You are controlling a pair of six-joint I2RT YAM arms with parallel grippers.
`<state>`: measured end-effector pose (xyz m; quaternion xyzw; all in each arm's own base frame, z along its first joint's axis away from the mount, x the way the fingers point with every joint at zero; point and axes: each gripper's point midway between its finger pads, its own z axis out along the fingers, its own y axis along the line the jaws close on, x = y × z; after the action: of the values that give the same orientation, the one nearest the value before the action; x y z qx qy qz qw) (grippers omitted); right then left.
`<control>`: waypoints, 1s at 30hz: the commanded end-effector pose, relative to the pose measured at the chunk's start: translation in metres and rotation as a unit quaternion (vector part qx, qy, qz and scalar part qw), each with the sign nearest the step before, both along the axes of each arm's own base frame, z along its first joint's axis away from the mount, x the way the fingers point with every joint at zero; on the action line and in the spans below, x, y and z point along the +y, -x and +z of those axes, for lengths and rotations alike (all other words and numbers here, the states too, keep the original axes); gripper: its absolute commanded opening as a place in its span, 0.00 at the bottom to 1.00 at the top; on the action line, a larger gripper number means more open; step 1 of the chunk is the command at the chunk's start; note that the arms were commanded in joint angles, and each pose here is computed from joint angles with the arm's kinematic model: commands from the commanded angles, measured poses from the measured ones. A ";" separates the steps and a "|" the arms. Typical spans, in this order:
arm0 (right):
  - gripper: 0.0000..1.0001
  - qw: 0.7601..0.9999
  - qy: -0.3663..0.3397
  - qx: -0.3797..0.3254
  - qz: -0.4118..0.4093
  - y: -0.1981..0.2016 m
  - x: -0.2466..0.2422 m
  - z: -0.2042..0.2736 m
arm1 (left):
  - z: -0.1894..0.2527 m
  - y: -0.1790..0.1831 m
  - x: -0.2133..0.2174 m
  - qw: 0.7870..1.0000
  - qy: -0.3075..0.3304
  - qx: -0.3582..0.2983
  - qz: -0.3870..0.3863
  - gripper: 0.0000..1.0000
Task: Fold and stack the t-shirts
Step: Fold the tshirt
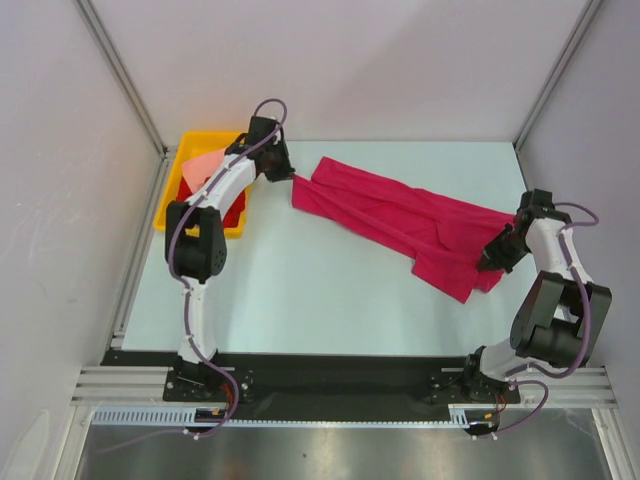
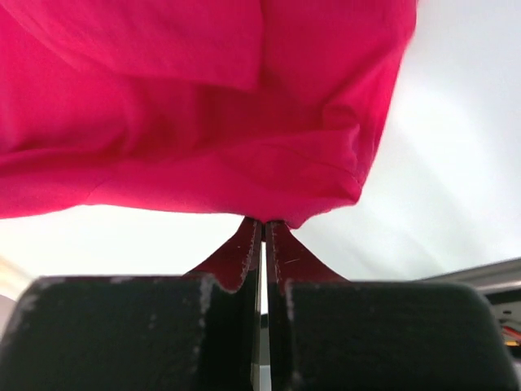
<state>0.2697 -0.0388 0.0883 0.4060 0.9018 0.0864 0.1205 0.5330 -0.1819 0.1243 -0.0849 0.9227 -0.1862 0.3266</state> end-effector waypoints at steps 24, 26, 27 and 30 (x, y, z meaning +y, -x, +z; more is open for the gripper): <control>0.00 0.998 -0.010 -0.058 0.001 -0.113 -0.057 0.012 | -0.027 -0.057 -0.045 0.999 0.049 -0.004 -0.003 0.00; 0.00 0.999 -0.013 -0.052 0.002 -0.115 -0.058 0.006 | -0.026 -0.061 -0.046 0.999 0.053 -0.008 -0.002 0.00; 0.00 0.999 -0.012 -0.052 0.003 -0.116 -0.059 0.005 | -0.026 -0.062 -0.047 0.998 0.056 -0.007 0.000 0.00; 0.00 0.999 -0.014 -0.049 0.003 -0.119 -0.060 0.002 | -0.030 -0.066 -0.049 0.998 0.058 -0.008 0.001 0.01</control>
<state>0.3744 -0.0911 0.0800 0.4080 0.8954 0.1157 0.1358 0.5831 -0.2206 0.0708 -0.1007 0.9243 -0.2159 0.2983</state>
